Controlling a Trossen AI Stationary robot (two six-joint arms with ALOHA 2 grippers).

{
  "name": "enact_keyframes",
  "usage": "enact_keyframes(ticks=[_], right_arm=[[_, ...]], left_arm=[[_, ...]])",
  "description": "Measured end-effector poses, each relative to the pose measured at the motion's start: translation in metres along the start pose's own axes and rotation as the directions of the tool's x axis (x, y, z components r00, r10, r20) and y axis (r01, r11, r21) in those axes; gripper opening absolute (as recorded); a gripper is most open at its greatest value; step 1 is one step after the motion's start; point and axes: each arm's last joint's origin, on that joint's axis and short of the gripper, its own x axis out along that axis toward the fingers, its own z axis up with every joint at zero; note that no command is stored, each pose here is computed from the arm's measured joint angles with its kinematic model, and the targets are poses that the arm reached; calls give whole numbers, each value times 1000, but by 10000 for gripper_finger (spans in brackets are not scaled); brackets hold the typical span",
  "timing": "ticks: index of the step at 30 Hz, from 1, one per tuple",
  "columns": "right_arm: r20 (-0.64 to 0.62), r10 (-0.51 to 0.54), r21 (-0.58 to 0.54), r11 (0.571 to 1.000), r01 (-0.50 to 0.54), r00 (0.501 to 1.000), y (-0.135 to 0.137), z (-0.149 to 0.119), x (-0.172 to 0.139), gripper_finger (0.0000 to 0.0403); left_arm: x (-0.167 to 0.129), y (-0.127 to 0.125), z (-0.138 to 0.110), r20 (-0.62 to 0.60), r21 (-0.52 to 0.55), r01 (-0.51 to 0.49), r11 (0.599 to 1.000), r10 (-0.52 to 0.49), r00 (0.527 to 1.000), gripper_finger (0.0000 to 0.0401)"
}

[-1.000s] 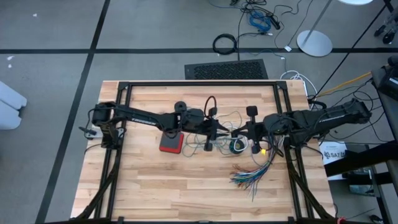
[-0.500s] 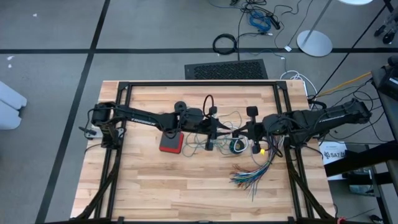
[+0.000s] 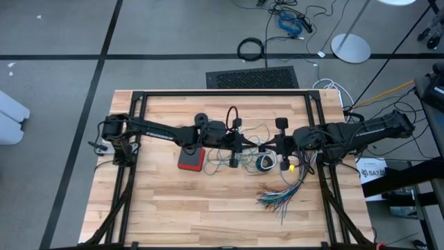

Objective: Coiling cords
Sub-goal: Coil the white wire cable on the spool

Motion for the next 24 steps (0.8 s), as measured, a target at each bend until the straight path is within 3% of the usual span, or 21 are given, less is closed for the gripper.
enact_keyframes(ticks=[4,9,15,18,24], right_arm=[[-27,-132,6,991,133,991,-4,0,-2,13],[-20,-257,47,965,258,966,-10,0,-15,76],[-88,-402,187,892,412,911,-18,-9,-33,144],[-136,-434,266,850,455,891,-16,-19,-33,151],[-152,-465,320,812,488,872,5,-51,-12,138]], left_arm=[[0,3,0,-4,0,-44,999,44,999,3],[-1,6,-1,-32,26,-126,992,127,991,2],[-2,18,-1,-24,14,-208,978,209,978,1],[-3,23,1,1,0,-243,970,243,970,1],[-4,33,5,58,-41,-287,957,289,956,0]])
